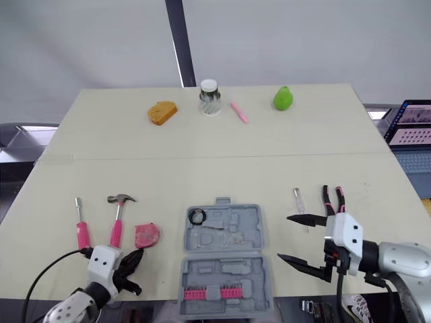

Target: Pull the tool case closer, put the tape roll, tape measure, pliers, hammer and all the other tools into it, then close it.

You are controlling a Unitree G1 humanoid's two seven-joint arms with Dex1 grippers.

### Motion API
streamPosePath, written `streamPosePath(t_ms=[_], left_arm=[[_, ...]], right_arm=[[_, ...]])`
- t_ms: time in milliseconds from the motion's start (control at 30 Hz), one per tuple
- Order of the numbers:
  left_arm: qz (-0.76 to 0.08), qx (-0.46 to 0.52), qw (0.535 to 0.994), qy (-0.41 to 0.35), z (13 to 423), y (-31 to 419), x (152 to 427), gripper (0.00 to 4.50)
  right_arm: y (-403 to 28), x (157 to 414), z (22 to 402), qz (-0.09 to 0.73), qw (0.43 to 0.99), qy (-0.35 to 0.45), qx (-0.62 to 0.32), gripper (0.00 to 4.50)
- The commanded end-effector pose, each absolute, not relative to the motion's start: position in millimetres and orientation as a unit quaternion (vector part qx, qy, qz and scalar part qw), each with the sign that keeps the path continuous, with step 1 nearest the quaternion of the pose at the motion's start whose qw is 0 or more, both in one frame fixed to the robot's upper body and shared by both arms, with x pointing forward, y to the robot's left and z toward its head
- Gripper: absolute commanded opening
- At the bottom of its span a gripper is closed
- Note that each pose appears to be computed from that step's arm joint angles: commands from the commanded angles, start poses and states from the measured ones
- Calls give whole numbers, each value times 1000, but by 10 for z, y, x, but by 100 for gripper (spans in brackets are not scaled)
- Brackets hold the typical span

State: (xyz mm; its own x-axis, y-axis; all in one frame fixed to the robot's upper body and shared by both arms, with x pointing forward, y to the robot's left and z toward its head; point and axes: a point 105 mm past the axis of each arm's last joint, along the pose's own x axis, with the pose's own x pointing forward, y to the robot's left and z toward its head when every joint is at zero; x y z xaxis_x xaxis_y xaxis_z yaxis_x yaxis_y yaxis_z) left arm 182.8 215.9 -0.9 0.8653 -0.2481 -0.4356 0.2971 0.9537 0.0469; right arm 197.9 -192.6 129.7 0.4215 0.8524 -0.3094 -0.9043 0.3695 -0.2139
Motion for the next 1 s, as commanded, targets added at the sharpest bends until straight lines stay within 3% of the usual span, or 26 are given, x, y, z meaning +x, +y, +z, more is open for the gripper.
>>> streamPosePath(t_ms=[33, 200, 300, 467, 733, 900, 1000], left_arm=[[-101, 50, 945, 307, -385, 2429, 1520, 4], [-111, 44, 944, 307, -421, 2437, 1513, 4], [-118, 30, 943, 308, -454, 2451, 1465, 85], [-118, 28, 945, 304, -383, 2442, 1515, 295], [-197, -19, 945, 261, 25, 2521, 1388, 295], [-317, -9, 924, 213, 500, 2595, 1293, 295], [-371, 44, 911, 174, 885, 2676, 1480, 295]], right_arm=[[-1909, 1980, 1344, 545, 815, 62, -186, 450], [-1907, 2024, 1336, 541, 818, 57, -186, 450], [-1905, 2042, 1326, 540, 819, 55, -187, 450], [-1898, 2060, 1316, 539, 819, 53, -188, 450], [-1904, 2094, 1301, 544, 816, 53, -189, 450], [-1896, 2137, 1293, 547, 814, 52, -189, 450], [-1913, 2176, 1301, 547, 813, 51, -193, 450]])
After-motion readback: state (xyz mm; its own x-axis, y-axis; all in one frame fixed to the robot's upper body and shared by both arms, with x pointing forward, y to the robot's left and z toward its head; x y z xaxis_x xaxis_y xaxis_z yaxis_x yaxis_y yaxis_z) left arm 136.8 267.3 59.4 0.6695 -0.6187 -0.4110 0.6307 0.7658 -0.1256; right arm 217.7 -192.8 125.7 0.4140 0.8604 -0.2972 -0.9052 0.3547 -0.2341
